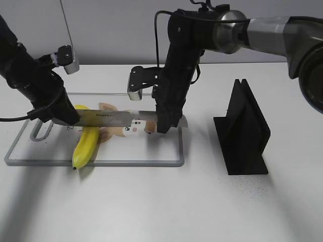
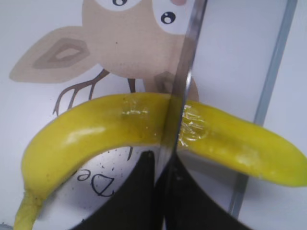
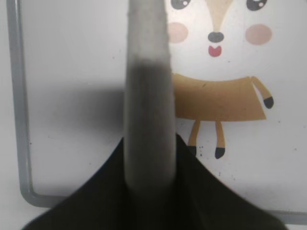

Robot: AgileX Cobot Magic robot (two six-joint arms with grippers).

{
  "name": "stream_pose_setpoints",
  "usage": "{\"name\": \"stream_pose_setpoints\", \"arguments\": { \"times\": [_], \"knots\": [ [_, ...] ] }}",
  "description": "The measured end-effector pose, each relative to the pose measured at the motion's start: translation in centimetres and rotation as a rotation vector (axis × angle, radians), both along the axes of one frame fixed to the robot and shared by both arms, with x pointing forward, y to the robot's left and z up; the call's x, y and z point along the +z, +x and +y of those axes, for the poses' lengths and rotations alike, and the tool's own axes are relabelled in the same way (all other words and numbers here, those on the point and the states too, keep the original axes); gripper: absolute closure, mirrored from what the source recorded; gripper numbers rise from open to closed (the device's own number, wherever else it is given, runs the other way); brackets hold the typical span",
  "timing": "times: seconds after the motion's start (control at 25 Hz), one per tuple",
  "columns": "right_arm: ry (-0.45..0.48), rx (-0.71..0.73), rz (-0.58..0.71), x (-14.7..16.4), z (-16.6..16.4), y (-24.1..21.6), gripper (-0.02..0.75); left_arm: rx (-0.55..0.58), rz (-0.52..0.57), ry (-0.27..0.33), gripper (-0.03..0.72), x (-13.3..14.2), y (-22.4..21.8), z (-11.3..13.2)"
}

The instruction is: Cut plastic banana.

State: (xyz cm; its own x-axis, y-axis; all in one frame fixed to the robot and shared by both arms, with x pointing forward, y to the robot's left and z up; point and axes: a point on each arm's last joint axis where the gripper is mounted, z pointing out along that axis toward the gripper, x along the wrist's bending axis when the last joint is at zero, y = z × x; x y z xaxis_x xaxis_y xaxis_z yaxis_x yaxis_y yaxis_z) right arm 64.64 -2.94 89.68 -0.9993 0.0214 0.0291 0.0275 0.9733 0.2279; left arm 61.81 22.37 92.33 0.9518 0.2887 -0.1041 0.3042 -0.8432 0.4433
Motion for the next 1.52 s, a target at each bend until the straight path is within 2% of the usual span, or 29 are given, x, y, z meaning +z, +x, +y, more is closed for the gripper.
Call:
{"name": "stream_pose_setpoints", "arguments": {
  "times": [0.4,0.68,1.0,1.52],
  "knots": [
    [-0.006,0.000,0.012,-0.7,0.0,0.1,0.556,0.004,0.000,-0.006,0.661,0.1,0.0,0.0],
    [-0.011,0.012,0.016,0.6,0.3,0.6,0.556,0.004,0.000,-0.005,0.661,0.1,0.0,0.0],
    [0.004,0.007,-0.017,2.7,0.5,0.4,0.554,-0.001,-0.048,0.027,0.665,1.3,-0.5,0.1],
    [0.106,-0.018,-0.178,12.5,-0.1,-1.0,0.547,-0.016,-0.327,0.033,0.668,11.5,-3.2,0.5]
  ]
}}
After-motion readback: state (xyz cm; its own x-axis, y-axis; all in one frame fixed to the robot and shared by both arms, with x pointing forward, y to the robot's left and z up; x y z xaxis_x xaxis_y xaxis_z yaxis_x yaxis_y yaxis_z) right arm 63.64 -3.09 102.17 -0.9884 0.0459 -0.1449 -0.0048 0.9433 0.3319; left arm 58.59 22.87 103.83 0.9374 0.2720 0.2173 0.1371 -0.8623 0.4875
